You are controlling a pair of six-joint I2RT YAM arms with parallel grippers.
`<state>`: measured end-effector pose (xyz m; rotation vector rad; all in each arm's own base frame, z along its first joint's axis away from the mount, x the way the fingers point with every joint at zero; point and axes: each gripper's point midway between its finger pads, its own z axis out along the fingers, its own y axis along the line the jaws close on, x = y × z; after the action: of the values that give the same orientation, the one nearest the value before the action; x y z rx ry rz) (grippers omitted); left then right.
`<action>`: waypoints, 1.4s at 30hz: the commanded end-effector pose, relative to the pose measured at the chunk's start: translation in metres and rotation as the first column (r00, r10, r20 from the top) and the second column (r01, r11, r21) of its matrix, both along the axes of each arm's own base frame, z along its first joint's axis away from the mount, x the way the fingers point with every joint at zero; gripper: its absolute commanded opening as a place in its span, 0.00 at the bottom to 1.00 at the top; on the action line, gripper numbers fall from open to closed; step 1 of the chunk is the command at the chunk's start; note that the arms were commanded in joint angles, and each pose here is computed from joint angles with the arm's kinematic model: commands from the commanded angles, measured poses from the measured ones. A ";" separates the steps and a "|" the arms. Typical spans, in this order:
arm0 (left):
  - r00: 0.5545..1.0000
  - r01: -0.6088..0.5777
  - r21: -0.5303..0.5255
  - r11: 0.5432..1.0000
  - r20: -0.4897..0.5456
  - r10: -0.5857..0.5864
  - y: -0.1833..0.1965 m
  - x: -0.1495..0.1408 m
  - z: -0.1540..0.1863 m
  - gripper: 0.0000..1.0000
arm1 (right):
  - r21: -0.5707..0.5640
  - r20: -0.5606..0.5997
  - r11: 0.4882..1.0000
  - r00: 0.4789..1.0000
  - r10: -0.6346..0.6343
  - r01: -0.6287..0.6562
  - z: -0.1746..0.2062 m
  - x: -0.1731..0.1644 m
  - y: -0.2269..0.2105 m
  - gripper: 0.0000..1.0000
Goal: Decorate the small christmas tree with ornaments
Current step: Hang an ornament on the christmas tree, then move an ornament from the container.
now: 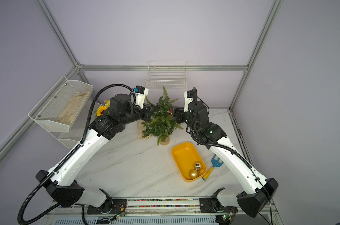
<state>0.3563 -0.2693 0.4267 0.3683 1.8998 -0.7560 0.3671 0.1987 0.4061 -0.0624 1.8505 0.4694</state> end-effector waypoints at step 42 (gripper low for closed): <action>0.982 -0.176 0.555 0.813 0.045 0.182 0.127 -0.071 -0.162 0.42 | -0.217 -0.863 0.884 0.342 -0.372 0.413 -0.317 -0.148 -0.095 0.76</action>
<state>0.2842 -0.1561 0.2812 0.4650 2.1129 -0.1998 0.2268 0.1061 0.0978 0.7268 2.7835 0.1728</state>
